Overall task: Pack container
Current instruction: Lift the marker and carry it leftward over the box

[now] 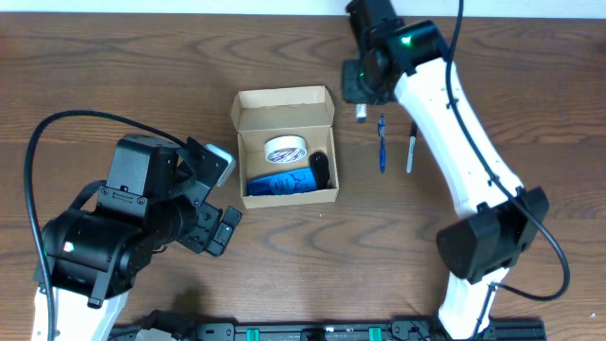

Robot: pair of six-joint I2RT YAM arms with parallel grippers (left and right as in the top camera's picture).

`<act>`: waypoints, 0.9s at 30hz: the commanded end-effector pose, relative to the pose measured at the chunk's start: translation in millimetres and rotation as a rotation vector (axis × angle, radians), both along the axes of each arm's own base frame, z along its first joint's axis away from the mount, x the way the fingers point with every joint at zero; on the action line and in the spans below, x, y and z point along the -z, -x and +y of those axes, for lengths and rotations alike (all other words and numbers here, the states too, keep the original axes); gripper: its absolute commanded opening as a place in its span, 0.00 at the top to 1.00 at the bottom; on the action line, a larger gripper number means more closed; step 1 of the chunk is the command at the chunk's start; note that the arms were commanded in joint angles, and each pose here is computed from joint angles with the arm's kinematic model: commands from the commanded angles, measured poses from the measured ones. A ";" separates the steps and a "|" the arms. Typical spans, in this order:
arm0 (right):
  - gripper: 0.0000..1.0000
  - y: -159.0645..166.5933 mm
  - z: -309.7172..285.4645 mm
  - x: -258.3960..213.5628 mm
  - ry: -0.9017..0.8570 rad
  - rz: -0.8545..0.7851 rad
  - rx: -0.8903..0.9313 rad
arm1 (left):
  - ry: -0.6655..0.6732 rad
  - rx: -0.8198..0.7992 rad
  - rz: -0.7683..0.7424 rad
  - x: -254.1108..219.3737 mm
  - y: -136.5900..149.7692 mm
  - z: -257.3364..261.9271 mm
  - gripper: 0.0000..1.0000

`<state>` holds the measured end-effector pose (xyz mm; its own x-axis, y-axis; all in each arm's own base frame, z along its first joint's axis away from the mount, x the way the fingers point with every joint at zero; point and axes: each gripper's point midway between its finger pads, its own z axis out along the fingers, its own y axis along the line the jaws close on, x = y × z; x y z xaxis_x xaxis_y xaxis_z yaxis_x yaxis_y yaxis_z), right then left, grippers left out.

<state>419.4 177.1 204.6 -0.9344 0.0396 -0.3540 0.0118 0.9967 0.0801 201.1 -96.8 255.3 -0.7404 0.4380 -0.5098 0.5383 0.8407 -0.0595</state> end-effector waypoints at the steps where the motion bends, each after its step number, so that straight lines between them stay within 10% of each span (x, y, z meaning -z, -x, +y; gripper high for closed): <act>1: 0.99 21.5 29.2 -7.5 -0.032 0.014 -0.030 | 0.004 0.014 -0.014 -5.3 -0.2 -1.2 0.05; 27: 0.98 78.8 56.5 103.3 0.096 0.173 -0.070 | 0.004 0.014 -0.014 -5.3 -0.2 -1.2 0.05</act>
